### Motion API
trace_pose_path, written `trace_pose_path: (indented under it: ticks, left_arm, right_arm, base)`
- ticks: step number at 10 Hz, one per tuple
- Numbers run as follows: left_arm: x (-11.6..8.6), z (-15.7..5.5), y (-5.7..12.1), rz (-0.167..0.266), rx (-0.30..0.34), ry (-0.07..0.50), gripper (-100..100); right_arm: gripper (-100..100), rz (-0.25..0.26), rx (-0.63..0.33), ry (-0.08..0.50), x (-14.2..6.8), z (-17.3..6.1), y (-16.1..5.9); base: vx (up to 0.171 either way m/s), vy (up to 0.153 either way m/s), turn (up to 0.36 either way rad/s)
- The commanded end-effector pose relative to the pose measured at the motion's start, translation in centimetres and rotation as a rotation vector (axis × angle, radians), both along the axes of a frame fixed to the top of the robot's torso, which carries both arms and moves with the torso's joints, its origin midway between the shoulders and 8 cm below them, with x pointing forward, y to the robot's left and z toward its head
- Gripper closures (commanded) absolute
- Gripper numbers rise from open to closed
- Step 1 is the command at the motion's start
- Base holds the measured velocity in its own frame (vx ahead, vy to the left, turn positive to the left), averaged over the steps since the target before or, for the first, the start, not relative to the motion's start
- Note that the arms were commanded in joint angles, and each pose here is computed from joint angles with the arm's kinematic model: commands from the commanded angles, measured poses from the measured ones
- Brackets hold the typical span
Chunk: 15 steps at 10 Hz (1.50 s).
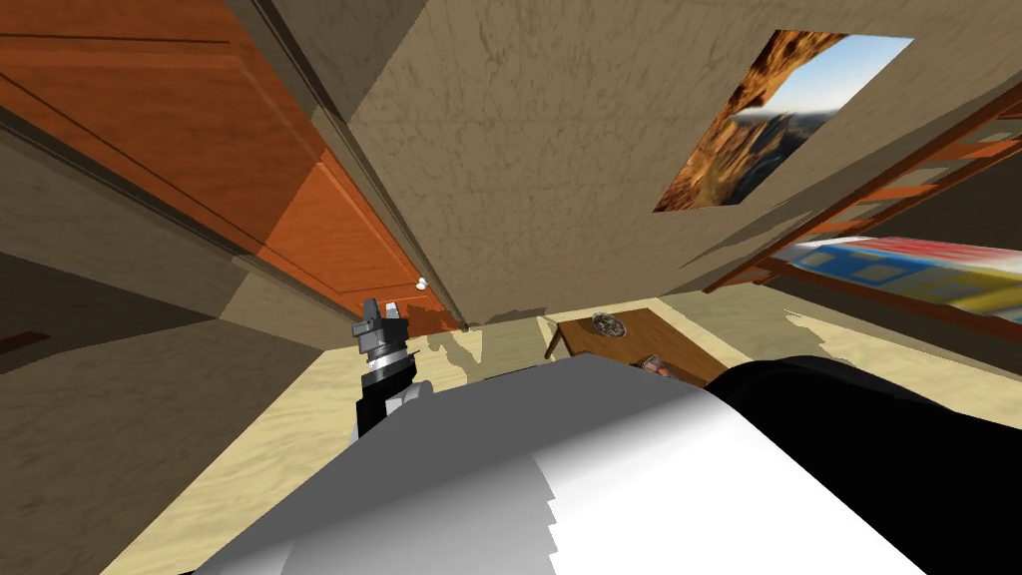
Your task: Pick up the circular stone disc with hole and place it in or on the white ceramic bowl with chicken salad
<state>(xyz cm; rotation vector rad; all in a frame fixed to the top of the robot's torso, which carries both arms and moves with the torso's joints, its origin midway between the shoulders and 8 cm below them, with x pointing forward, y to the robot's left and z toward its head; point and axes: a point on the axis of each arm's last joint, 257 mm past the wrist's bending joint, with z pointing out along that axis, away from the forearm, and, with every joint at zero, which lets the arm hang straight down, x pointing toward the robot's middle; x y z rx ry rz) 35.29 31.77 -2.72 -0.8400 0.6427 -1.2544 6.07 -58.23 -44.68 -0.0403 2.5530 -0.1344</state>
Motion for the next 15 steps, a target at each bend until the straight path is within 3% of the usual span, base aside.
trace_pose_path:
  ticks: [1,5,9,15]
  left_arm:
    - [0.0,0.0,0.0,0.0,0.0,0.0,0]
    - [0.0,0.0,0.0,0.0,0.0,0.0,0]
    - [0.0,0.0,0.0,0.0,0.0,0.0,0]
    - [0.0,0.0,0.0,0.0,0.0,0.0,0]
  right_arm:
    - [100,0.022,-0.006,-0.016,1.0,0.5,-0.6]
    - [100,0.089,-0.027,-0.069,4.5,2.6,-2.1]
    - [100,0.135,-0.043,-0.118,7.3,5.3,-4.1]
    - [100,0.081,-0.026,-0.128,6.9,7.1,-6.1]
  base:
    - [-0.027,-0.001,-0.054]
    - [-0.006,-0.015,-0.125]
    - [0.079,-0.029,-0.028]
    - [0.167,-0.035,0.127]
